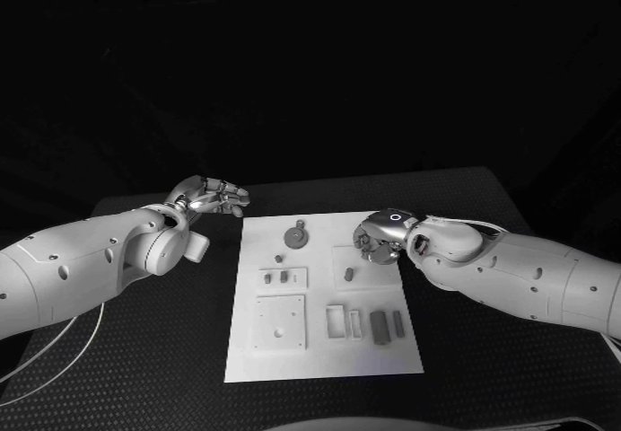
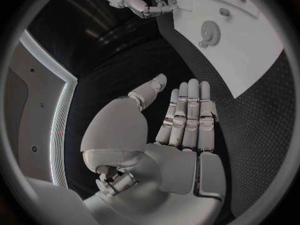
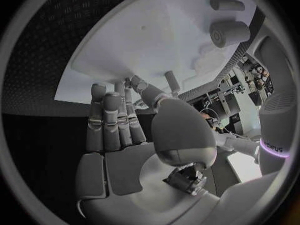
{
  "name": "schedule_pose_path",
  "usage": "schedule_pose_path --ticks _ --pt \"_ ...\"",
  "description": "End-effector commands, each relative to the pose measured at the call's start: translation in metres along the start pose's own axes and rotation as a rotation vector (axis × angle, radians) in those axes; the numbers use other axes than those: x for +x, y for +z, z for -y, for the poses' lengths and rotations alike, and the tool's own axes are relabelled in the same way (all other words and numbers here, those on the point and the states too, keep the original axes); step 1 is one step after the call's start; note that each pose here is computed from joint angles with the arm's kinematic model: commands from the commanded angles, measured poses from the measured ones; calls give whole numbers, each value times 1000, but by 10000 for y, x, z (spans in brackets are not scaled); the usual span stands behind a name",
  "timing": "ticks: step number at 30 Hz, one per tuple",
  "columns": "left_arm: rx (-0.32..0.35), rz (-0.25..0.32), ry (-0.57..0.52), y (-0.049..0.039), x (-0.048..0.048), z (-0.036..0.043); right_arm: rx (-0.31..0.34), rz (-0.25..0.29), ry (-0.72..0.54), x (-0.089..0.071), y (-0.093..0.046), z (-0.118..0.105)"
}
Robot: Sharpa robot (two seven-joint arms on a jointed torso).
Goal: Assemble the parts on the task board
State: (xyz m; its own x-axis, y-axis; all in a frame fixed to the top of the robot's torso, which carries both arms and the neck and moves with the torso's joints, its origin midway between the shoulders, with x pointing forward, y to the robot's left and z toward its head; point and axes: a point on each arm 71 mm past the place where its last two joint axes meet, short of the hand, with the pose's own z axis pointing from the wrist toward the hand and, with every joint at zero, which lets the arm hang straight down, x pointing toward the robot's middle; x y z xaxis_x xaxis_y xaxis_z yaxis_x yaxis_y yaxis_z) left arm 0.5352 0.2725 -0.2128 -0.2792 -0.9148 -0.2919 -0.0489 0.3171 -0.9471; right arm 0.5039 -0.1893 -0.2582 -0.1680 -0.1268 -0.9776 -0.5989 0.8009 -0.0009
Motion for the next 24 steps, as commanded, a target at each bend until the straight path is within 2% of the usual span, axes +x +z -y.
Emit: schedule_pose_path --ticks 1,18,24 --pt "6 5 -9 0 0 14 4 -56 -43 123 -14 10" --pt "-6 13 -8 -12 -25 0 3 -84 -133 178 -20 -28" --pt "-6 13 -8 -15 -23 2 2 -63 -141 166 -21 -52"
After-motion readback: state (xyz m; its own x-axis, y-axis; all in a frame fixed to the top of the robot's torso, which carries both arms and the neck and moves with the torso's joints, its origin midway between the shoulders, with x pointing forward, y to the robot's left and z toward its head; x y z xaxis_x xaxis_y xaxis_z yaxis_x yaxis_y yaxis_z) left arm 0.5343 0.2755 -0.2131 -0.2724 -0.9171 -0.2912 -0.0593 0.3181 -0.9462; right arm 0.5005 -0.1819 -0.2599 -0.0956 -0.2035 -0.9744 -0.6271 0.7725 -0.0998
